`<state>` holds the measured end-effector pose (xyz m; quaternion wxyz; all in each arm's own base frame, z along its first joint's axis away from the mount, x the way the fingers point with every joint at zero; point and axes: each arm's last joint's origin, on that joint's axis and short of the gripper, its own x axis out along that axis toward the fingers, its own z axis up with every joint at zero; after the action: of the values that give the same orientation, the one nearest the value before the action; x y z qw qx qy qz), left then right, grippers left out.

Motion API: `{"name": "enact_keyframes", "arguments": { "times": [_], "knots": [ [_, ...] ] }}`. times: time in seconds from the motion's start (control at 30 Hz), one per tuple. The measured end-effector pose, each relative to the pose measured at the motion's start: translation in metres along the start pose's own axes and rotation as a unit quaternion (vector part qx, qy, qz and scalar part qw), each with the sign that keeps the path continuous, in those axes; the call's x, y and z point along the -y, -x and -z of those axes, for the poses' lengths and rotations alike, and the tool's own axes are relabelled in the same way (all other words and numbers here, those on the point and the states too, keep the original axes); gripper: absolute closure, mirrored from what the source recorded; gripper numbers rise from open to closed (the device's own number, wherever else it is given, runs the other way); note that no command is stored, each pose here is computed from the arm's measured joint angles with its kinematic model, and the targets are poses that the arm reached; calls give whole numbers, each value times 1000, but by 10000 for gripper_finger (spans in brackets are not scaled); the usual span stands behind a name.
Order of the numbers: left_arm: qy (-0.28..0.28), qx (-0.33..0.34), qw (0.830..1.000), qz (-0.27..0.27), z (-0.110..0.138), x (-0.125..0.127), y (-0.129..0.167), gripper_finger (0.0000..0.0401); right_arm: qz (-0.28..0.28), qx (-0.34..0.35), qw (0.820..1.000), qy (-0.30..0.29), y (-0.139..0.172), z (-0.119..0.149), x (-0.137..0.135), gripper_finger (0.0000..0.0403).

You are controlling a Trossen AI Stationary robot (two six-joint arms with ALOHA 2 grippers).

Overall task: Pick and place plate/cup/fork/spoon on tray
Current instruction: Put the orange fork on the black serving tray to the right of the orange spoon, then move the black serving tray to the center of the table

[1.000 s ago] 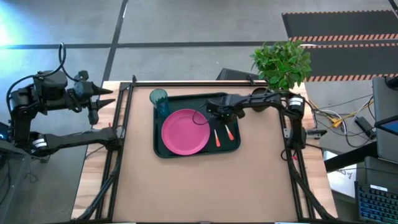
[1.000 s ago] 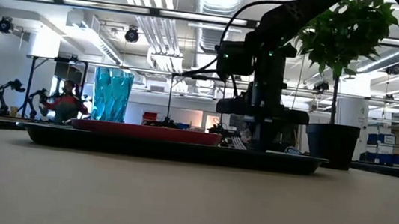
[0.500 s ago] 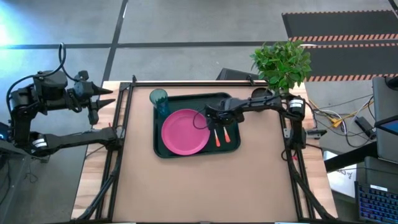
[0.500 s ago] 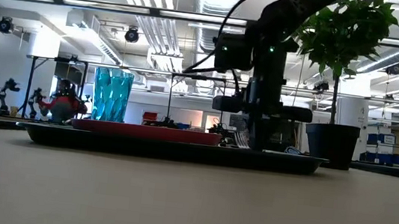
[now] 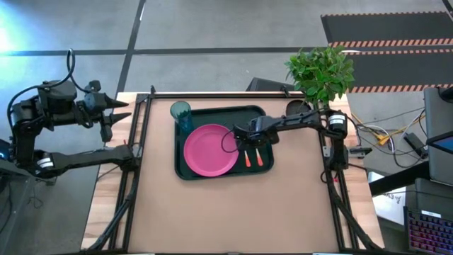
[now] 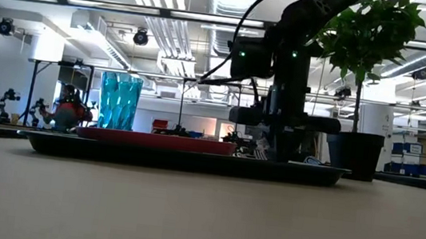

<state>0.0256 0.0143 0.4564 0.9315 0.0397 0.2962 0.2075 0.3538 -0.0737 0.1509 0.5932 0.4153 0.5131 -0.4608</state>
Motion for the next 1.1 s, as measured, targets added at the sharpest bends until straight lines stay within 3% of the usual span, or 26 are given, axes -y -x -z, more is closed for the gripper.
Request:
{"name": "enact_keyframes", "arguments": {
  "times": [0.4, 0.83, 0.97, 1.1],
  "knots": [
    [0, 0, 1000, 0, 0, 0, 0, 270, 0, 4, 1000, -9, -1, 0, 0, 391],
    [1, 0, 1000, 0, 0, 0, 0, 270, -3, 14, 1000, -11, 3, 2, -1, 339],
    [1, -1, 1000, 0, 0, 0, 0, 270, -34, 28, 999, -7, 21, 0, -9, 331],
    [1, -1, 1000, 0, 0, 0, 0, 270, -77, 98, 992, 24, 58, -14, -20, 341]
  ]
}}
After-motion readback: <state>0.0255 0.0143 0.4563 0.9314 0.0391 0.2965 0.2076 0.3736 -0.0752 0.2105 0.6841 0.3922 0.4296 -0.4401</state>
